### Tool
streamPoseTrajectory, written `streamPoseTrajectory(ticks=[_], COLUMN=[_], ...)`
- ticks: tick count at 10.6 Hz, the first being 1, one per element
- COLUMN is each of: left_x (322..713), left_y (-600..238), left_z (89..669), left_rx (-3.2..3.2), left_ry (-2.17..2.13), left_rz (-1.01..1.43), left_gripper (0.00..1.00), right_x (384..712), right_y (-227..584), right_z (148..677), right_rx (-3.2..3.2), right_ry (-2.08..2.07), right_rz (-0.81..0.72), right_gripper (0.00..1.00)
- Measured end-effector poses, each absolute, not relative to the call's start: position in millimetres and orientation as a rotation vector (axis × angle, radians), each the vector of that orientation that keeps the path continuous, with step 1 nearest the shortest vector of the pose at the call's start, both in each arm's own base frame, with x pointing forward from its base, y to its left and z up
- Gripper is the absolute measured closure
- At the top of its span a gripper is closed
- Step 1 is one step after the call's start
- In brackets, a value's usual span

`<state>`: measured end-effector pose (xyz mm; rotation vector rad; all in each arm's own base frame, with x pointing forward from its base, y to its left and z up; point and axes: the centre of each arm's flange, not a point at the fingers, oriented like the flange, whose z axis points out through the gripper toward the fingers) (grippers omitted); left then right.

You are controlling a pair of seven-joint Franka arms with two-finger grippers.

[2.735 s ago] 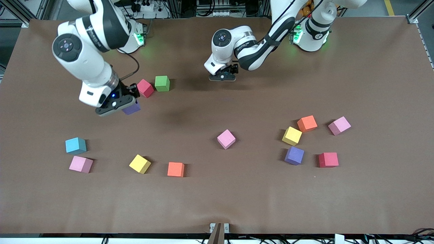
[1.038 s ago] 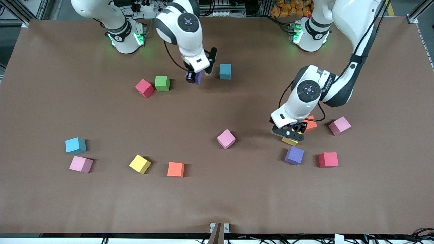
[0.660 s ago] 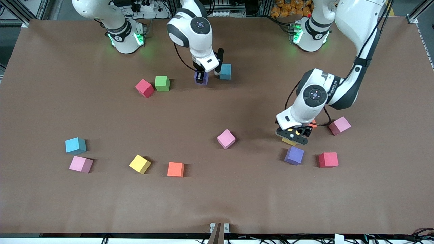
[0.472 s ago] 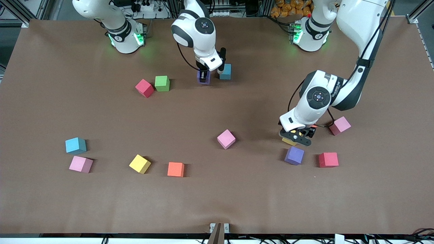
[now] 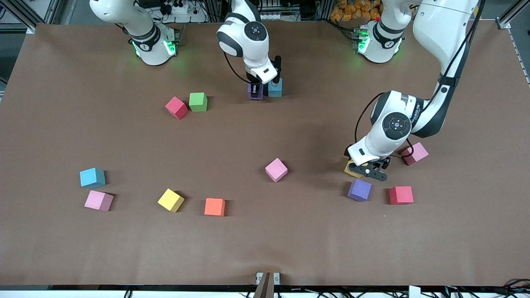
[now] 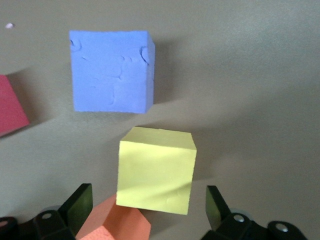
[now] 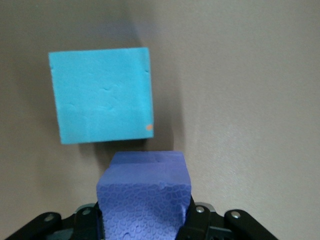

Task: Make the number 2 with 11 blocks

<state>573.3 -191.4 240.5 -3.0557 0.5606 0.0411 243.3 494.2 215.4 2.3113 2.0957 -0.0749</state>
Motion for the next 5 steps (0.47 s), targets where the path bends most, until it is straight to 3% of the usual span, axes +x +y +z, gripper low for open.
streamPoseTrajectory(ticks=[5], left_x=[573], left_y=[-192], left_z=[230], left_rx=[-3.078], left_ry=[0.537], left_rz=[0.058], left_gripper=[0.0], right_x=[227], right_y=[507], right_z=[206], right_rx=[2.314], right_ry=[2.084], right_rz=[-0.086], right_gripper=[0.46])
